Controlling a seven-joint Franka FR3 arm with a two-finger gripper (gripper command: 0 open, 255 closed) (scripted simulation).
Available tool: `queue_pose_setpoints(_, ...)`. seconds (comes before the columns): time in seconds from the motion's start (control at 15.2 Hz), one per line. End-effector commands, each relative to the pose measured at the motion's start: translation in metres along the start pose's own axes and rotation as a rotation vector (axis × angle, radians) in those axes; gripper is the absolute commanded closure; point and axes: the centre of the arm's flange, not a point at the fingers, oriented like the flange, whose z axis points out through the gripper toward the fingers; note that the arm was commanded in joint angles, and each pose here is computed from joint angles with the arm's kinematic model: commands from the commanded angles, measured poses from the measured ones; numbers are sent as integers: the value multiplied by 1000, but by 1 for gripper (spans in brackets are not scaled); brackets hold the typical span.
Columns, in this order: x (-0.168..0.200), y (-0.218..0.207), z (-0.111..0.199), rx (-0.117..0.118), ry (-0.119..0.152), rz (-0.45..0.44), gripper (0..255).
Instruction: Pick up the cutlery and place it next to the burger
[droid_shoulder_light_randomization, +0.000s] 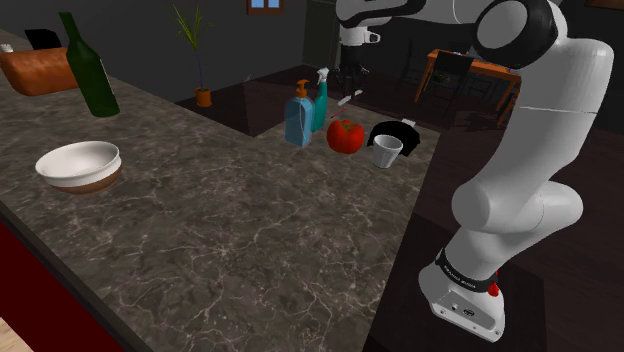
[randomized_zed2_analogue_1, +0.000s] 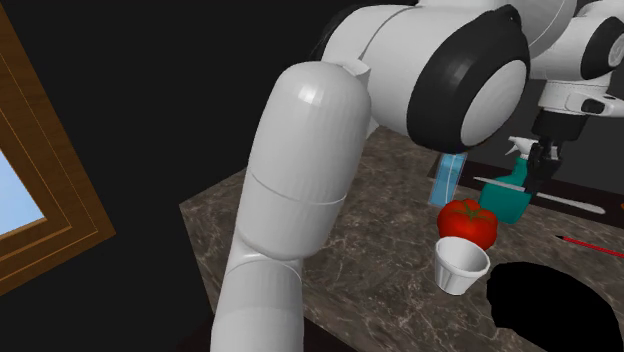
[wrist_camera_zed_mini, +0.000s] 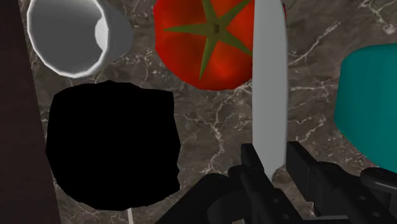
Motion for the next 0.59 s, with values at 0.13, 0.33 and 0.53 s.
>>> queue_pose_setpoints(0.13,39,2,5,0,1,-1,255)
queue_pose_setpoints(0.33,39,0,20,0,1,-1,255)
queue_pose_setpoints(0.53,39,-2,36,0,1,-1,255)
